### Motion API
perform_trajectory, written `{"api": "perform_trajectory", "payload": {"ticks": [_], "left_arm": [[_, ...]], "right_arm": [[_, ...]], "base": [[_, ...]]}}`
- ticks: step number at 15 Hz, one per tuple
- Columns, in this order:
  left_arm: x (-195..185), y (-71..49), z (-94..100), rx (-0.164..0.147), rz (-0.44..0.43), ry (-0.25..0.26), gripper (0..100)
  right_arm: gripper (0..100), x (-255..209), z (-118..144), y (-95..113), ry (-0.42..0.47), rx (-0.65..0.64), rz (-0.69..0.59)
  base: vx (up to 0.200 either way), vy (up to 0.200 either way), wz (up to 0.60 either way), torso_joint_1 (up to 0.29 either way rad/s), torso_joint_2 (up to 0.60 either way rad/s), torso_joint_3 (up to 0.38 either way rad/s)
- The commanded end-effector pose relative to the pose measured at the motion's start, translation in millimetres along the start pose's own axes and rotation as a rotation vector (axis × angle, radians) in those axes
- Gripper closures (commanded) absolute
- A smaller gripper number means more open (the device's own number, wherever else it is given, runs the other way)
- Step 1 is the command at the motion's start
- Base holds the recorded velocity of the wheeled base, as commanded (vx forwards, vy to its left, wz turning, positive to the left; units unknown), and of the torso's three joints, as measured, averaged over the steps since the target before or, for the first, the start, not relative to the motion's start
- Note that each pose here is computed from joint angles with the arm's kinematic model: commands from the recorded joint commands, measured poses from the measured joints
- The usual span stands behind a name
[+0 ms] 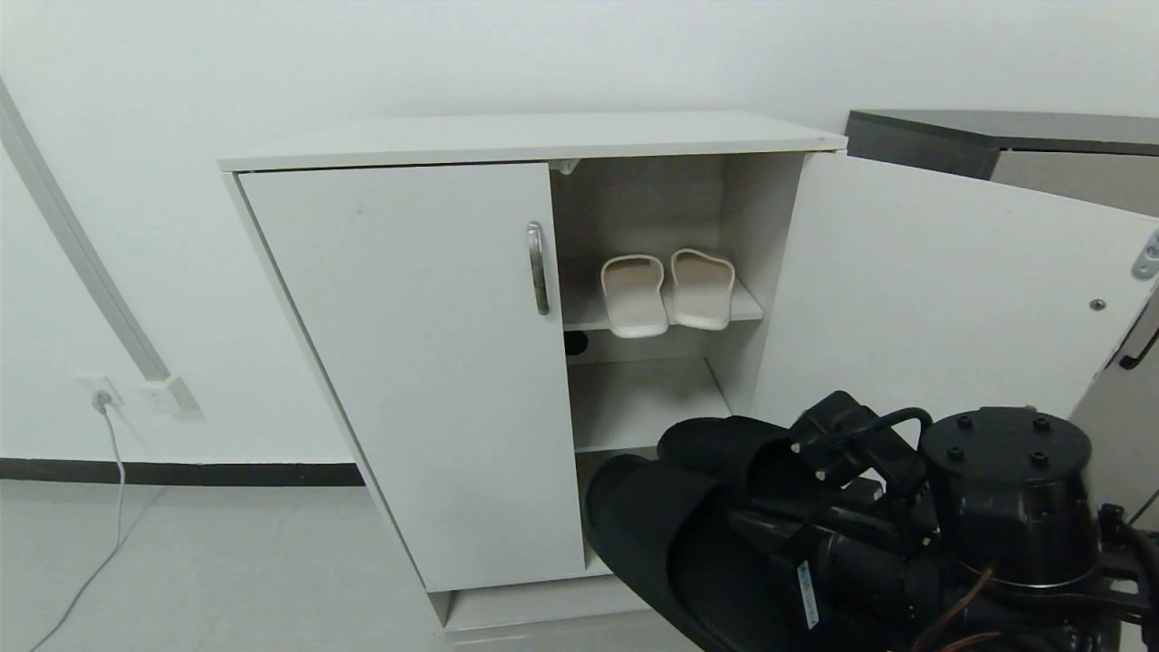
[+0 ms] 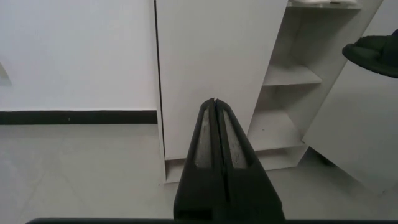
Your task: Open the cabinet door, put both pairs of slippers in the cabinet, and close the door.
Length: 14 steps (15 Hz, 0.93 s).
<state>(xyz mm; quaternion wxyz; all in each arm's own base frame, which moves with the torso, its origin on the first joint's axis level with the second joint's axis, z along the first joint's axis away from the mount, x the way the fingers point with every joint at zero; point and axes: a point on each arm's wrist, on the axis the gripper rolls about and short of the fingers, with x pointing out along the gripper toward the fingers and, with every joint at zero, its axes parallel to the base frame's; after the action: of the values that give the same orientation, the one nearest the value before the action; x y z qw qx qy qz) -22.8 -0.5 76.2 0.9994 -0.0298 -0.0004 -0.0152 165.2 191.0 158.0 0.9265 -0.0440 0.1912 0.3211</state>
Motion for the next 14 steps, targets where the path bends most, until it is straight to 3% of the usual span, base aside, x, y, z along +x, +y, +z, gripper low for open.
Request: {"api": "perform_trajectory", "payload": {"ticks": [1,4,6,8,10,14], "left_arm": [[-0.1,0.0,0.3,0.000,0.000,-0.001,100],[0.0,0.0,-0.1,0.000,0.000,0.000,100],[0.0,0.0,-0.1,0.000,0.000,0.000,100],[0.0,0.0,-0.1,0.001,0.000,0.000,100],[0.0,0.0,-0.1,0.001,0.000,0.000,100],[0.0,0.0,-0.1,0.001,0.000,0.000,100]], "right_arm": [[100,1.3,-0.9,0.2,0.005,-0.001,-0.002],[100,22.8,-13.6,1.2,0.062,-0.006,-0.058],[100,65.8,-26.9,2.1,0.069,0.073,-0.273],[100,109.3,-35.2,1.9,0.057,0.181,-0.407],[100,135.6,-43.1,0.5,0.064,0.196,-0.445],[100,174.3,-33.9,-9.8,0.006,0.229,-0.505]], "base": [[0.000,0.000,0.00,0.000,0.00,0.000],[0.000,0.000,0.00,-0.008,0.09,0.088],[0.000,0.000,0.00,0.002,0.08,0.041],[0.000,0.000,0.00,-0.001,0.01,-0.052],[0.000,0.000,0.00,0.000,0.01,-0.159],[0.000,0.000,0.00,0.001,0.01,-0.198]]}}
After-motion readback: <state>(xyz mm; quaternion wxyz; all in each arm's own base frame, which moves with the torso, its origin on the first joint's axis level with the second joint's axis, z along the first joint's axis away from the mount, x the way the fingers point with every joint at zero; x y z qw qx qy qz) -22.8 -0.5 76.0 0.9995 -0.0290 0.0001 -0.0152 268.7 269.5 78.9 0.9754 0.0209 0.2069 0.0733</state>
